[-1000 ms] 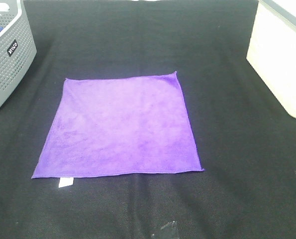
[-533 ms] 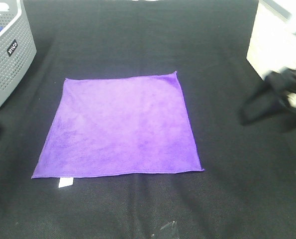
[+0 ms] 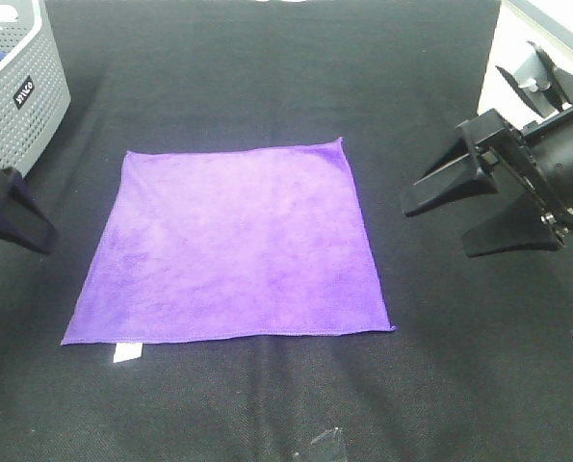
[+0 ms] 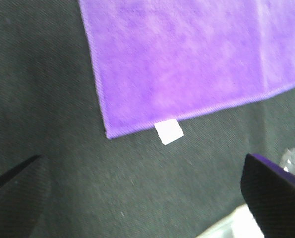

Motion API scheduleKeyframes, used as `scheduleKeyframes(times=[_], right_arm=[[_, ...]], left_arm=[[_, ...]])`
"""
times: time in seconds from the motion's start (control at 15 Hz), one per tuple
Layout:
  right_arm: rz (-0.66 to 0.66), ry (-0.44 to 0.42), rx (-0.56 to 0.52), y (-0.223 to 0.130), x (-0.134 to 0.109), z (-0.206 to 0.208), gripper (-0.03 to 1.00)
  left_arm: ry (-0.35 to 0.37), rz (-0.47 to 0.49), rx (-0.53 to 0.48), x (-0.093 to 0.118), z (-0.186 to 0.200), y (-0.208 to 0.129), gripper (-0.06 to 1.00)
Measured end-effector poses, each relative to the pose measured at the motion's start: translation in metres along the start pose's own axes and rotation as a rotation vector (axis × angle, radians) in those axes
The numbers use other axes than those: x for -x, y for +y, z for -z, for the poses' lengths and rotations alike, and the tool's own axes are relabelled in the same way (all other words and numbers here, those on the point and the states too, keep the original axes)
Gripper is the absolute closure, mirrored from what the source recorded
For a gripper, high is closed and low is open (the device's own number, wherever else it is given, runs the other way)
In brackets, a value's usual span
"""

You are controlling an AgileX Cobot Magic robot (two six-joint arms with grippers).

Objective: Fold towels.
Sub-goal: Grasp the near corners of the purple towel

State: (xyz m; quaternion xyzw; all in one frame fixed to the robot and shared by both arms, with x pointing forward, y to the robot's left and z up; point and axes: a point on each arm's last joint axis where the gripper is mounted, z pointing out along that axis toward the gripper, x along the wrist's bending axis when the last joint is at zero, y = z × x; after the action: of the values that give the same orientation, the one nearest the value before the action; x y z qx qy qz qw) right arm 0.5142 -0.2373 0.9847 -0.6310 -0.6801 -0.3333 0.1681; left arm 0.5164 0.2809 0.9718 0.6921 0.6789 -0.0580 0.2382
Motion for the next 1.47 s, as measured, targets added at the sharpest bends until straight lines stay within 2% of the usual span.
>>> scheduleKeyframes(times=[0.13,0.4,0.67,0.8,1.47], right_arm=[[-0.006,-0.03,0.028,0.006,0.006,-0.004,0.03],[-0.026,-0.025,-0.088,0.022,0.042,-0.046,0.04],[-0.055,-0.019,-0.159,0.033,0.071,-0.078,0.05],[-0.065,-0.024,-0.187,0.03,0.081,-0.089,0.05],[-0.122,0.012,-0.226,0.028,0.091,-0.102,0.08]], left_arm=[[-0.005,0.026,-0.053,-0.008,-0.018,0.006,-0.04],[-0.017,0.056,-0.14,-0.023,-0.05,0.018,-0.03],[-0.027,0.098,-0.241,-0.037,-0.082,0.011,-0.03],[-0.031,0.11,-0.258,-0.039,-0.088,0.01,-0.02],[-0.037,0.119,-0.267,-0.04,-0.093,0.01,-0.02]])
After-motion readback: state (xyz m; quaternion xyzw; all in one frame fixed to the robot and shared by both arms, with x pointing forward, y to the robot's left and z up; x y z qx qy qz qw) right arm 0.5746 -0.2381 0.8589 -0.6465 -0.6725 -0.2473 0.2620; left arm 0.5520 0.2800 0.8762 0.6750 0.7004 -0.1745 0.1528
